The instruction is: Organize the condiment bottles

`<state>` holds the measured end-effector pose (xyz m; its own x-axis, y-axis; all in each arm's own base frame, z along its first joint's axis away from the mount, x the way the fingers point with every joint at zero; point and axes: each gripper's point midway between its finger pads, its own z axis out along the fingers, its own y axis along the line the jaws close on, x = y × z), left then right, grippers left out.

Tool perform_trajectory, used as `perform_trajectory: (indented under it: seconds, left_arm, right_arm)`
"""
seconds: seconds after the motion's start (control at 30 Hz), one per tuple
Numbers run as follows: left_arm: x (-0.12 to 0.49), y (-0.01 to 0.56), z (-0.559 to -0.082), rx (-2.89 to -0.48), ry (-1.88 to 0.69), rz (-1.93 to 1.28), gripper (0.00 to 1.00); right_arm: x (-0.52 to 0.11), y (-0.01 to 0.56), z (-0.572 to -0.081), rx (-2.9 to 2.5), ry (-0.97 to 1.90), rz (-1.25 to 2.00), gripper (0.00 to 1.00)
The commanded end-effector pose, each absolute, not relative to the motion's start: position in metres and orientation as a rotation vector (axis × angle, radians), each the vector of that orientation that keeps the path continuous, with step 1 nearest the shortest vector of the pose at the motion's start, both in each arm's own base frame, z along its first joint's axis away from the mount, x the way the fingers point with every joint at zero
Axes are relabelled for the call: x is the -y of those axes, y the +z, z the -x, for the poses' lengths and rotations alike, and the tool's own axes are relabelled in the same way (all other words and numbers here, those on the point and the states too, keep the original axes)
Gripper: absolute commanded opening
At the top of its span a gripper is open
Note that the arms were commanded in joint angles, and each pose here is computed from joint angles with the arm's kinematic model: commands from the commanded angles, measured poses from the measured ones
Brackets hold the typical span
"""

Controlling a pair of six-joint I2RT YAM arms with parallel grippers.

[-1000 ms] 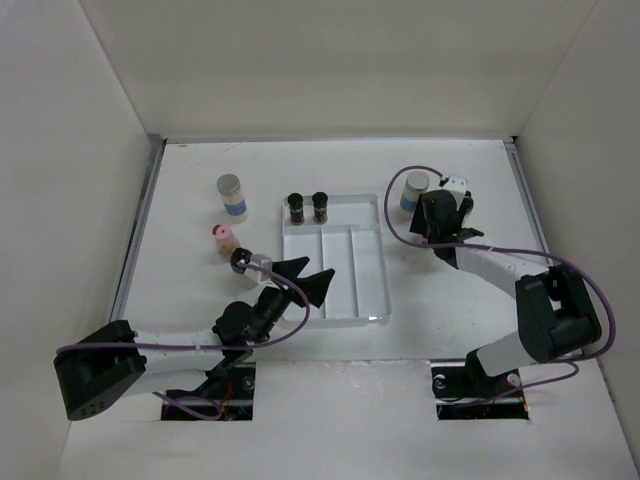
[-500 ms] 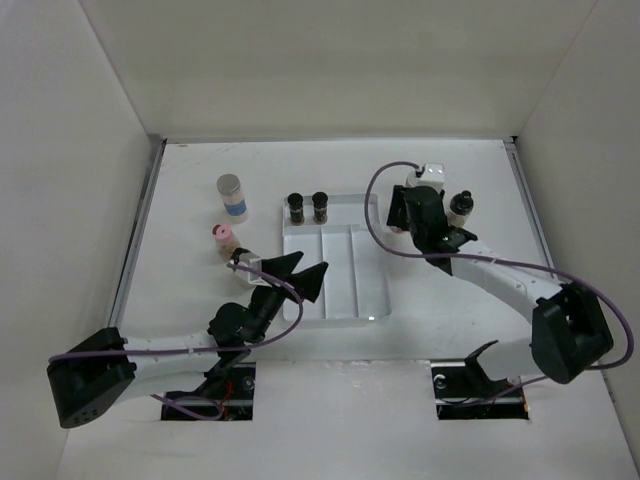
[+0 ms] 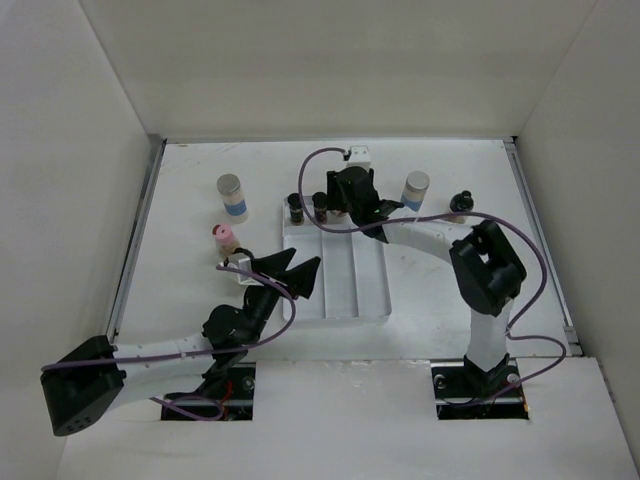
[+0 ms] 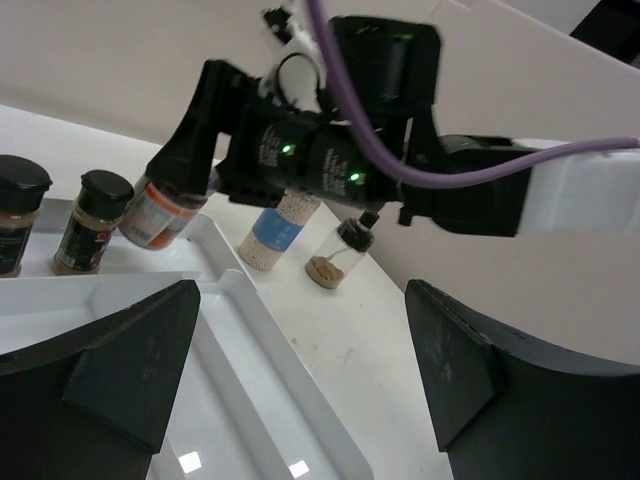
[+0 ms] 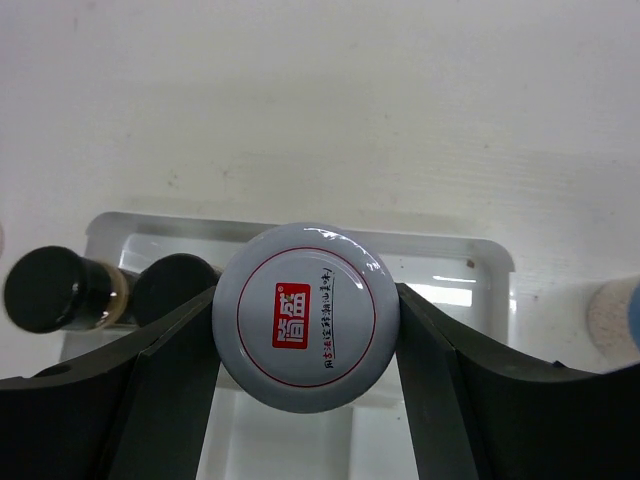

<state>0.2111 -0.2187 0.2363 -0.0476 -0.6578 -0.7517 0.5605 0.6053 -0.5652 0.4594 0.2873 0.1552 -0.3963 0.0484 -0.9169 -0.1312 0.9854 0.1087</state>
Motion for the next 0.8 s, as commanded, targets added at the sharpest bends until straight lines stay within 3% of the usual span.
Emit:
perform_trajectory:
  seconds: [0.0, 0.23, 0.47, 0.77]
  left_arm:
    - [0.212, 0.239, -0.212, -1.26, -0.977, 0.113, 0.83]
    - [0.209, 0.238, -0.213, -1.261, -0.97, 0.121, 0.83]
    - [0.206, 0.24, -0.215, -1.253, -0.964, 0.133, 0.83]
    - [0.203, 0.246, -0.216, -1.239, -0.961, 0.145, 0.83]
  right_arm:
    - [-0.302, 0.209, -0.486, -1.809, 0.269, -0.016, 0.53]
    - [-0.299, 0.176, -0.488, -1.86, 0.224, -0.032, 0.54]
    - [-0.296, 0.151, -0.483, -1.905, 0.219, -0.055, 0.71]
    - [-0.291, 0.17, -0.477, -1.882, 0.255, -0.087, 0.86]
